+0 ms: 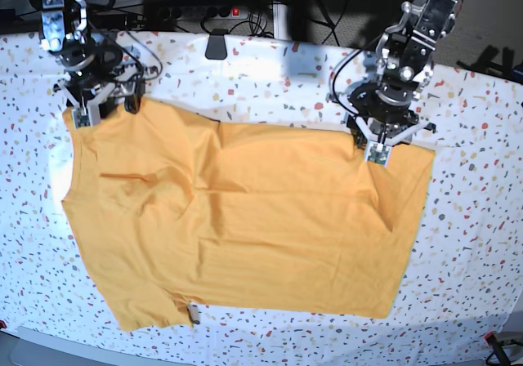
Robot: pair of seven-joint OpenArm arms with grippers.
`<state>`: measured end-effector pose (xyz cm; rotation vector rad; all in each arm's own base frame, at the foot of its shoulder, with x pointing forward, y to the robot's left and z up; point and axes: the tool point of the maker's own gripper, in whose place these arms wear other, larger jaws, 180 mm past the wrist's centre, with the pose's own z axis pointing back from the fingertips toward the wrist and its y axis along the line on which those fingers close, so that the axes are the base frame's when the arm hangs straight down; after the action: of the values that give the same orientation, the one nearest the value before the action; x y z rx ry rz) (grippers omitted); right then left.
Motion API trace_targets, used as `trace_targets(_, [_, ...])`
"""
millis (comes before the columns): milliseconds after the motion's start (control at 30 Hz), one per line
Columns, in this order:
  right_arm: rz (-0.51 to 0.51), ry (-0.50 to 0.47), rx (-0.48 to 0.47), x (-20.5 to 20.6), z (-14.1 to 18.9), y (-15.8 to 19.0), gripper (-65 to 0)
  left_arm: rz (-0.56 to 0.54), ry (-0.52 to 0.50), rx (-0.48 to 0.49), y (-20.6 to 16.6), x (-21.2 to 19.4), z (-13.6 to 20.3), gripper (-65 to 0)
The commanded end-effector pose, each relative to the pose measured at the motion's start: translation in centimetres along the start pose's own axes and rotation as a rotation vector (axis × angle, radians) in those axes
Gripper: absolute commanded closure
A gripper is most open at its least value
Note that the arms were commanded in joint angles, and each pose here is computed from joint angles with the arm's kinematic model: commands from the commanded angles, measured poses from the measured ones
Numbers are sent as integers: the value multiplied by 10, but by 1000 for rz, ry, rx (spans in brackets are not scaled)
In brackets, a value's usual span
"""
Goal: Fold the T-shirt properly
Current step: 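Pull the shirt edge toward the robot with both grippers, flattening it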
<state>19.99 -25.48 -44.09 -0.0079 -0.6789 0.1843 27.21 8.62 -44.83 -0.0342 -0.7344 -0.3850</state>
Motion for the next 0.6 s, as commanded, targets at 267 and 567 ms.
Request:
trace_targets(267, [24, 200, -147, -54, 42, -53, -378, 19, 329, -147, -48, -97, 31, -245])
trace_targets(567, [101, 202, -173, -34, 51, -79, -378, 33, 285, -215, -77, -81, 70, -245])
